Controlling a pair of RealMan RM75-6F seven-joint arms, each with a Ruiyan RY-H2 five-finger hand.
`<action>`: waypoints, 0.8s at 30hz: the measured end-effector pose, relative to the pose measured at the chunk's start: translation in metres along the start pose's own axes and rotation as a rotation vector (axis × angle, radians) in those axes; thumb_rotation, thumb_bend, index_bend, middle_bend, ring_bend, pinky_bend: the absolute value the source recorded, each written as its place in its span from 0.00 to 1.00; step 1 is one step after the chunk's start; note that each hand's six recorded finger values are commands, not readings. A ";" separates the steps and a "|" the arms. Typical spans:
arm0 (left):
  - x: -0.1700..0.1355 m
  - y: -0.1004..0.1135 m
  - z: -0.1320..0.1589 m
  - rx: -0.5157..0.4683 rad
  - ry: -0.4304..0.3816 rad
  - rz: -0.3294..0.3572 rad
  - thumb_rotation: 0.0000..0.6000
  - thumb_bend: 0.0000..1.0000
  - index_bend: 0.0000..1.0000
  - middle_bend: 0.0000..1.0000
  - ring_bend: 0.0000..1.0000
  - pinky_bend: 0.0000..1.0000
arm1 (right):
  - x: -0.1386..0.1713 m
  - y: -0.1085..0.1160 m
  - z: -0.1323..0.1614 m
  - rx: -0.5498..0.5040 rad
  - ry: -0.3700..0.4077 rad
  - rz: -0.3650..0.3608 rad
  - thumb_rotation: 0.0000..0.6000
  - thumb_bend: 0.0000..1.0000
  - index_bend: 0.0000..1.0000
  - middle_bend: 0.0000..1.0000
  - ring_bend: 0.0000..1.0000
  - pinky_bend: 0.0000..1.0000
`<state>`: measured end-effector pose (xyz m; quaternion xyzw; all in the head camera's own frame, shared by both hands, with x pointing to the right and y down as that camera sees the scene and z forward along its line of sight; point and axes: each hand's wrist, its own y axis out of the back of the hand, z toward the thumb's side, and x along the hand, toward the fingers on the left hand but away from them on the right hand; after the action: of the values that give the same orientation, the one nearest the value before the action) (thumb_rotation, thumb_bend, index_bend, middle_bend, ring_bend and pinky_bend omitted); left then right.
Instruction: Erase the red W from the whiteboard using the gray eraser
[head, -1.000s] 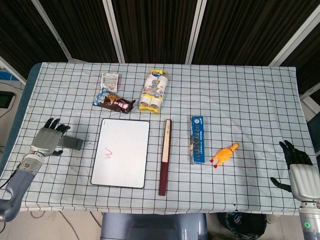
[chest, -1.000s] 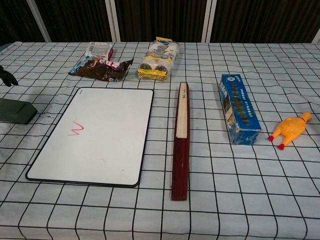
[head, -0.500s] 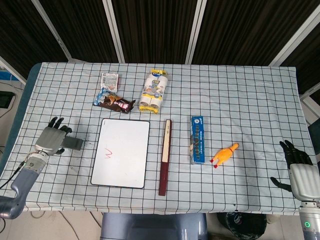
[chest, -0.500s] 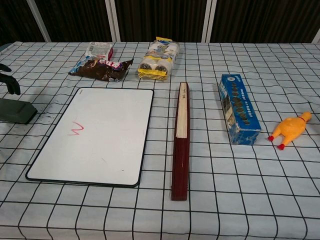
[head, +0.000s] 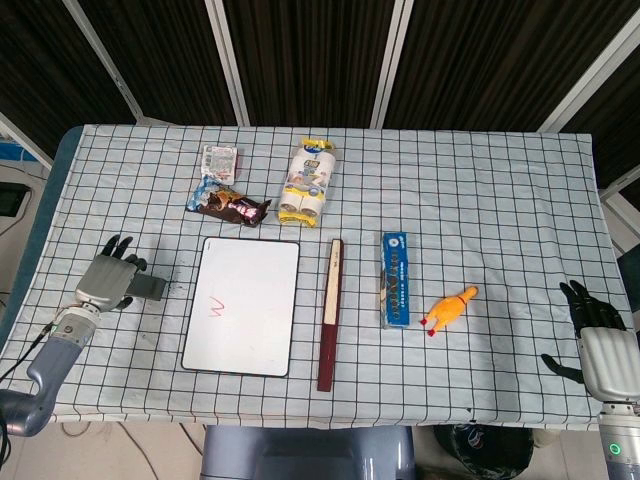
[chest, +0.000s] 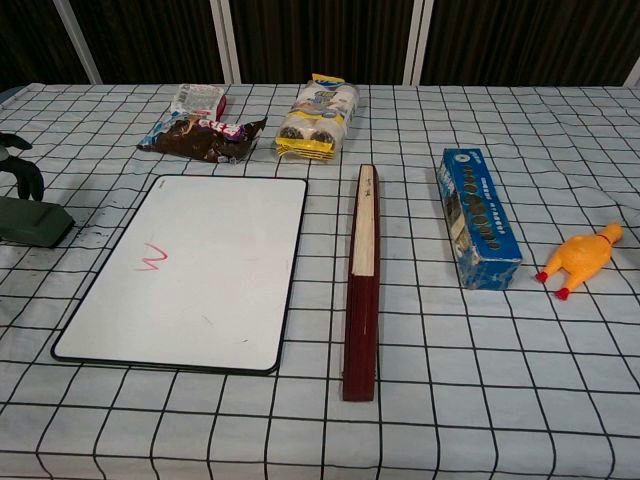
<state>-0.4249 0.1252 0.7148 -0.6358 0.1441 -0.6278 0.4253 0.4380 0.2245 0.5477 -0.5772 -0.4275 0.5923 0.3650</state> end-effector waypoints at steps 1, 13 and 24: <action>0.000 0.000 0.000 0.000 -0.001 0.000 1.00 0.19 0.38 0.37 0.00 0.00 | 0.000 0.000 0.000 0.000 -0.001 0.000 1.00 0.13 0.05 0.08 0.17 0.19; 0.002 -0.002 0.002 0.013 -0.005 -0.002 1.00 0.28 0.41 0.41 0.00 0.00 | 0.000 0.000 0.000 -0.004 -0.004 0.001 1.00 0.13 0.05 0.08 0.18 0.19; -0.006 0.037 0.017 -0.024 -0.050 0.095 1.00 0.29 0.42 0.41 0.00 0.00 | 0.001 0.002 0.000 -0.009 -0.003 -0.006 1.00 0.13 0.05 0.08 0.18 0.19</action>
<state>-0.3972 0.1139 0.6867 -0.6489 0.1710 -0.5890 0.4502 0.4384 0.2244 0.5458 -0.5768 -0.4323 0.5902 0.3634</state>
